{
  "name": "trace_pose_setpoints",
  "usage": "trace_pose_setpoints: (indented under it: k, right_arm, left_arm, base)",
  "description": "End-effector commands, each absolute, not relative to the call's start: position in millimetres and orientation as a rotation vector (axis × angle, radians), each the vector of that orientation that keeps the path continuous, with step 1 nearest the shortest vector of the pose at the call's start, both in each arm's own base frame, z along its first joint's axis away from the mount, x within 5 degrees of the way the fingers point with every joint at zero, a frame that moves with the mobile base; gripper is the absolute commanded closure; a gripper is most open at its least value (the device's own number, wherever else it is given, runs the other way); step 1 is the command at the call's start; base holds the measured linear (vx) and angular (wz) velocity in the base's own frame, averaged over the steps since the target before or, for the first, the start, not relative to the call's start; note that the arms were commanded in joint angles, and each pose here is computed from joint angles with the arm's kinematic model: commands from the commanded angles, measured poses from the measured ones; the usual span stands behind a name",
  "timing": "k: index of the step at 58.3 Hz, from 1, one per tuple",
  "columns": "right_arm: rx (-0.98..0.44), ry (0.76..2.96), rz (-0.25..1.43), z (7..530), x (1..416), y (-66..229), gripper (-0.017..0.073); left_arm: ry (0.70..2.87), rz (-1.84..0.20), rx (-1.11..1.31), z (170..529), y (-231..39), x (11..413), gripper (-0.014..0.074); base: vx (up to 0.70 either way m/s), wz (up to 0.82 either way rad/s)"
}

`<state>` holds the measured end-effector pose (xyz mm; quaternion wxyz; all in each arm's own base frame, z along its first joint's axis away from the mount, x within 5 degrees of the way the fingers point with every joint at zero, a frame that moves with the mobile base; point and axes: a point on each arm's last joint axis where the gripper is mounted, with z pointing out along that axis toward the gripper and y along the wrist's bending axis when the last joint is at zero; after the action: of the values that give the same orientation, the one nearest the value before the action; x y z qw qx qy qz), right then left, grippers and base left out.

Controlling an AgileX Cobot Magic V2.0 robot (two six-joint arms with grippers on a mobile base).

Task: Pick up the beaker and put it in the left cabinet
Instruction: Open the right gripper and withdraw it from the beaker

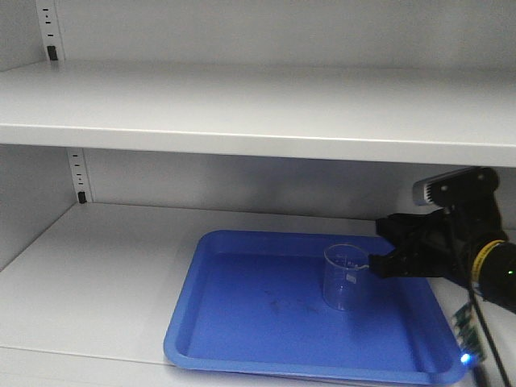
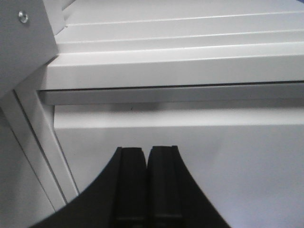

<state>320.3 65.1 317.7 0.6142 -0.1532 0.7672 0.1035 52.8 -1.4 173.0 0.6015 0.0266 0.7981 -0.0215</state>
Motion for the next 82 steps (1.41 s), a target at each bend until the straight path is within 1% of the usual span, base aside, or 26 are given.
trace_pose_setpoints:
  k: [1, 5, 15, 27, 32, 75, 77, 82]
  right_arm:
    - [-0.325, 1.694, 0.269, 344.2, 307.1, 63.7, 0.0571]
    - [-0.347, 1.711, 0.261, 338.2, 300.1, 63.3, 0.0569]
    - [-0.345, 1.739, 0.267, 326.9, 278.4, 60.3, 0.0564]
    - [-0.328, 1.720, 0.262, 327.7, 246.6, 54.9, 0.0564]
    - [-0.331, 1.710, 0.261, 328.6, 239.7, 54.0, 0.0564]
    - [-0.326, 1.710, 0.258, 328.2, 237.1, 53.3, 0.0564]
    - [-0.309, 1.714, 0.270, 327.8, 237.8, 53.2, 0.0564]
    - [-0.167, 1.714, 0.337, 329.3, 240.0, 50.2, 0.0564]
  left_arm:
    - [1.753, -0.068, 0.062, 184.1, -2.5, 53.4, 0.0590]
    - [1.753, -0.068, 0.062, 184.1, -2.5, 53.4, 0.0590]
    - [1.753, -0.068, 0.062, 184.1, -2.5, 53.4, 0.0590]
    - [1.753, -0.068, 0.062, 184.1, -2.5, 53.4, 0.0590]
    - [1.753, -0.068, 0.062, 184.1, -2.5, 53.4, 0.0590]
    - [1.753, -0.068, 0.062, 184.1, -2.5, 53.4, 0.0590]
    - [1.753, -0.068, 0.062, 184.1, -2.5, 53.4, 0.0590]
    - [1.753, -0.068, 0.062, 184.1, -2.5, 53.4, 0.0590]
  base:
    - [0.00, 0.00]
    - [0.00, 0.00]
    - [0.00, 0.00]
    - [0.00, 0.00]
    - [0.00, 0.00]
    - [0.00, 0.00]
    - [0.00, 0.00]
    - [0.00, 0.00]
